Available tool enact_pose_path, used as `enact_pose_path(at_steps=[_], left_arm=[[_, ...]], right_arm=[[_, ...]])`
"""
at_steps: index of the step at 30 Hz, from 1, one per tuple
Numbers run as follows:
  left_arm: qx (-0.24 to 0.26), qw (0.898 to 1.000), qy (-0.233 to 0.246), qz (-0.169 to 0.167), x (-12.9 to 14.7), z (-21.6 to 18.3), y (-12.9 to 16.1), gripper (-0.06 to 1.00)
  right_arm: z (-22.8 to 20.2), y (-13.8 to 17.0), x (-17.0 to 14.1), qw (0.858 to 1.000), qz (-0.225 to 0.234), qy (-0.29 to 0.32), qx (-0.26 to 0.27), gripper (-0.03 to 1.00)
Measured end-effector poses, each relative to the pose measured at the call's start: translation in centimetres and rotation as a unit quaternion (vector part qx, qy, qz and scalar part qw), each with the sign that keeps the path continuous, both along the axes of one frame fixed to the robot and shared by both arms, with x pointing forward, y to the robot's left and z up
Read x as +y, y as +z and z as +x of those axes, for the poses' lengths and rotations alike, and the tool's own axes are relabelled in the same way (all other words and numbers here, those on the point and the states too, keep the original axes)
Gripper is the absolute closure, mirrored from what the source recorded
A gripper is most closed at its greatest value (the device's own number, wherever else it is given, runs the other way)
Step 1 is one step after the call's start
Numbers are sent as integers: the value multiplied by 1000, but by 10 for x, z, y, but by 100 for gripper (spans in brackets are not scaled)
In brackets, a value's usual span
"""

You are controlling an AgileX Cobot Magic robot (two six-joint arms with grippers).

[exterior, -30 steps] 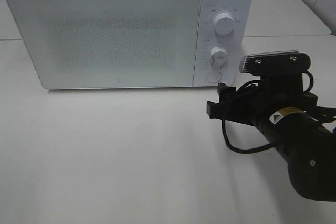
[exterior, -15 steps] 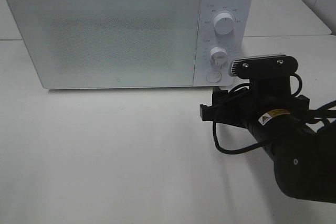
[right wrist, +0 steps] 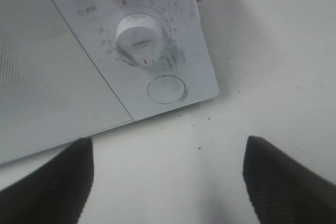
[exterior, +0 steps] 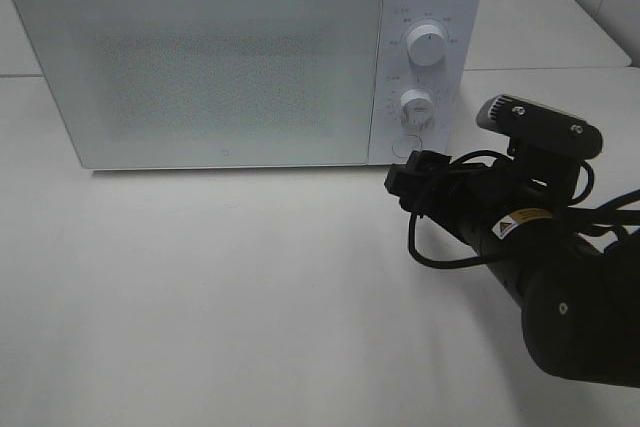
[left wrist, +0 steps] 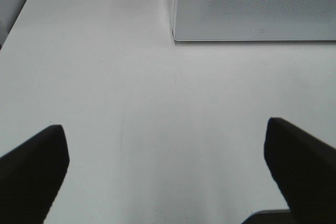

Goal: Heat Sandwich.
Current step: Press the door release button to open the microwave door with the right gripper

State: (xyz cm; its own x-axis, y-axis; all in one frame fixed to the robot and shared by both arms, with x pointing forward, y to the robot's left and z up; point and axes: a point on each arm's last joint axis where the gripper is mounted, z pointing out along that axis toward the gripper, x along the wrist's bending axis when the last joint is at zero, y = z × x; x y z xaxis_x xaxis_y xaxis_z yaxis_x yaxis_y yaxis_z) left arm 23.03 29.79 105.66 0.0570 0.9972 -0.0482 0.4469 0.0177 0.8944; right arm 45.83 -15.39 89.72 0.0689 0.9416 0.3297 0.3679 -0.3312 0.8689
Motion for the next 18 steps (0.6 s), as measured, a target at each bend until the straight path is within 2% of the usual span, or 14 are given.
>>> enact_pose_path(at_steps=[3,4,6,7,8,9,10,11,12,13,15,16,17,18], left_arm=[[0,1000,0,0,0,0,0,-1],[0,1000,0,0,0,0,0,-1],[0,1000,0,0,0,0,0,-1],[0,1000,0,0,0,0,0,-1],[0,1000,0,0,0,0,0,-1],[0,1000,0,0,0,0,0,-1],[0,1000,0,0,0,0,0,-1],[0,1000,0,0,0,0,0,-1],[0,1000,0,0,0,0,0,-1],[0,1000,0,0,0,0,0,-1],[0,1000,0,0,0,0,0,-1],[0,1000,0,0,0,0,0,-1],[0,1000,0,0,0,0,0,-1],[0,1000,0,0,0,0,0,-1]], right_arm=[[0,0,0,992,115,-46,8,21],[0,0,0,992,115,-46,8,21],[0,0,0,981,181,-72,13,21],[0,0,0,966,241,-96,16,21],[0,0,0,956,273,-109,19,21],[0,0,0,956,273,-109,19,21],[0,0,0,947,297,-119,21,21],[0,0,0,927,348,-139,24,22],[0,0,0,916,372,-148,26,23],[0,0,0,916,372,-148,26,23],[0,0,0,896,412,-164,28,25],[0,0,0,881,439,-175,30,28],[0,0,0,873,453,-181,31,30],[0,0,0,873,453,-181,31,30]])
